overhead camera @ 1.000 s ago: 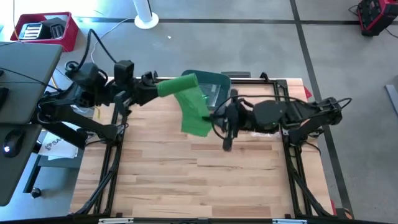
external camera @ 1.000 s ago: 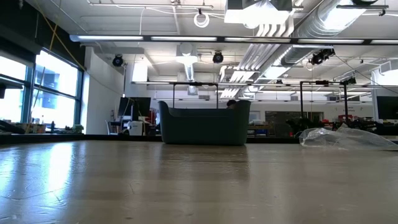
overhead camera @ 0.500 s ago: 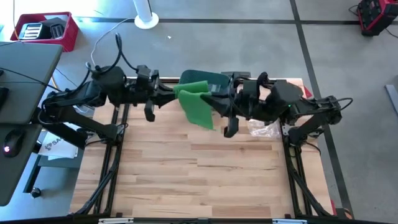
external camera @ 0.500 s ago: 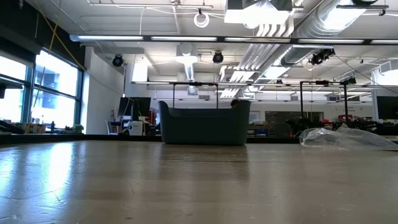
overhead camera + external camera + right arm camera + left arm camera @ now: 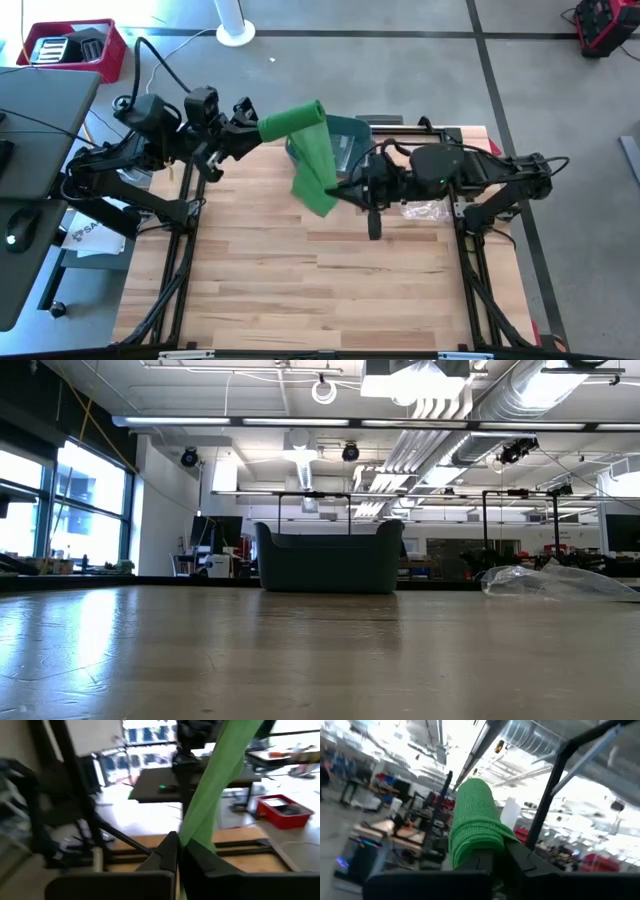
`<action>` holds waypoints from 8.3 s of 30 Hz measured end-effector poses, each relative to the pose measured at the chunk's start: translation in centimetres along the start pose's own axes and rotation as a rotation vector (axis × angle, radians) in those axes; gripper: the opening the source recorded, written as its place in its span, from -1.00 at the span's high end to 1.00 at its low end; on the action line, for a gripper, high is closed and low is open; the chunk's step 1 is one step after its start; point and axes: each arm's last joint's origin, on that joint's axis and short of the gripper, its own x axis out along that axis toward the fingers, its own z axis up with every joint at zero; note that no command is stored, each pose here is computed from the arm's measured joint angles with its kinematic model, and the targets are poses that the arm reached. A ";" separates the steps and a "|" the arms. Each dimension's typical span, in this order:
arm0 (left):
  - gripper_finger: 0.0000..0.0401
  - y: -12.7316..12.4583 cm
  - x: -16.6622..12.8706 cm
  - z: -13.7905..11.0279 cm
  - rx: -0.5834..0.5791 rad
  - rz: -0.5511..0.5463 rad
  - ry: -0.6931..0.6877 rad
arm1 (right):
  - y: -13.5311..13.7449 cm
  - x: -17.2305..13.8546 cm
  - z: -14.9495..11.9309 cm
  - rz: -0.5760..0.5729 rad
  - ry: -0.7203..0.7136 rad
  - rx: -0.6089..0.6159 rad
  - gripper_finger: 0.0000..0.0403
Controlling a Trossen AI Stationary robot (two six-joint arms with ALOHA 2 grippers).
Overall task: Roll bandage
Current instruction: Roll the green bandage
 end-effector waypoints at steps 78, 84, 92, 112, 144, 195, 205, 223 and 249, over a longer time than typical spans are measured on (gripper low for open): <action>0.97 0.2 0.8 -3.2 -0.674 -0.068 0.361 | -5.4 0.3 0.5 -0.319 0.056 -0.439 1.00; 0.97 -0.1 -0.7 -1.4 -0.529 -0.006 0.227 | -3.6 1.5 0.2 -0.207 -0.003 -0.313 1.00; 0.97 0.2 -1.5 -0.5 -0.134 0.125 0.120 | -0.8 4.1 -0.1 -0.027 -0.144 -0.130 1.00; 0.97 1.7 1.7 -7.7 -0.015 0.290 0.473 | -4.0 3.1 4.2 0.018 -0.610 0.301 1.00; 0.97 2.6 0.4 -16.4 -0.316 0.373 0.768 | -8.0 1.4 -1.5 -0.415 0.066 0.527 0.17; 0.97 -0.6 -3.9 -5.4 -0.061 0.112 0.292 | -2.5 0.1 2.1 -0.037 -0.177 -0.268 0.09; 0.97 0.2 -3.1 -7.4 -0.050 0.206 0.389 | -2.9 0.9 0.5 -0.077 -0.035 -0.186 0.09; 0.97 0.2 -3.1 -7.5 -0.058 0.207 0.395 | -1.8 1.3 -0.4 -0.113 0.014 -0.074 0.09; 0.57 -0.1 -6.7 -5.3 -0.031 0.223 0.441 | -2.4 -0.1 0.8 -0.039 -0.041 0.002 0.96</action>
